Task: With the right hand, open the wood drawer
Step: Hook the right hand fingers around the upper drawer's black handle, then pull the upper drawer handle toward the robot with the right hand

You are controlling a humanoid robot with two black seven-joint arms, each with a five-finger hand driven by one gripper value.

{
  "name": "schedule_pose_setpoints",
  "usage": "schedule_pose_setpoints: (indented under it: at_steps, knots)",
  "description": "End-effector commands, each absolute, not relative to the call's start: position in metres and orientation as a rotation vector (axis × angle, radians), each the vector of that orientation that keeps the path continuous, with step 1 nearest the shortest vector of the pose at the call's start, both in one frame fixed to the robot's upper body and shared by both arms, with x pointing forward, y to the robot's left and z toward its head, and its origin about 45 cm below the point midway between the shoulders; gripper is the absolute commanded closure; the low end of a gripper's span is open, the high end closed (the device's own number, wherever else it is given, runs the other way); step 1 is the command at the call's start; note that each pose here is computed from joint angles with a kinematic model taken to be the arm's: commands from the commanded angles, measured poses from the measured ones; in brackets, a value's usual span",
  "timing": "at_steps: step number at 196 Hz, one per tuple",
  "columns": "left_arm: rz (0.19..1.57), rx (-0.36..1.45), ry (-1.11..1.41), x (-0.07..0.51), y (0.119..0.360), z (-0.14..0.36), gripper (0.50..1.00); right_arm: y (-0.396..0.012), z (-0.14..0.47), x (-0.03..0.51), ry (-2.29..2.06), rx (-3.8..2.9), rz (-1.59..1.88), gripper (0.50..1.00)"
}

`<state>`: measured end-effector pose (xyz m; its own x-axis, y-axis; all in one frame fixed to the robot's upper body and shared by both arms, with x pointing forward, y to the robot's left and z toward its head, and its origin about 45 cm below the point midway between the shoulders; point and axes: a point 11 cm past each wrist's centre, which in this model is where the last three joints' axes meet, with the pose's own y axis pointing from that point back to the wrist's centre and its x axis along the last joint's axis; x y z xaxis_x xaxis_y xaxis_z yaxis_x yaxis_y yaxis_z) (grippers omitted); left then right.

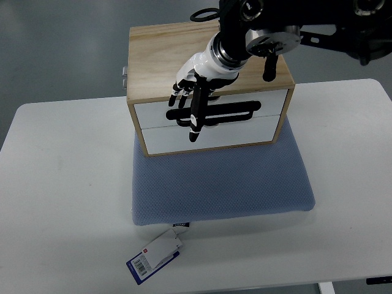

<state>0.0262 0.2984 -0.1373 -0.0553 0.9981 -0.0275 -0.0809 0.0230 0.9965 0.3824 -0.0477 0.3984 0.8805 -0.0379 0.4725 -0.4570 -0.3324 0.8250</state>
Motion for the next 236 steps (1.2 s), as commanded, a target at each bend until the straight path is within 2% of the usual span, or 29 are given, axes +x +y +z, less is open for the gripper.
schedule_pose_setpoints:
  at_steps: [1,58,236]
  knots:
    - [1.270,1.104,1.202,0.026,0.299,-0.137,0.500,-0.052,0.388,0.383,-0.360,1.867,0.423,0.556]
    - [1.270,1.104,1.203,0.026,0.299,-0.137,0.500,-0.070,0.370,0.391,-0.351,1.788,0.445,0.556]
    - [1.273,1.106,1.203,0.026,0.300,-0.137,0.500,-0.092,0.336,0.395,-0.301,1.737,0.402,0.556]
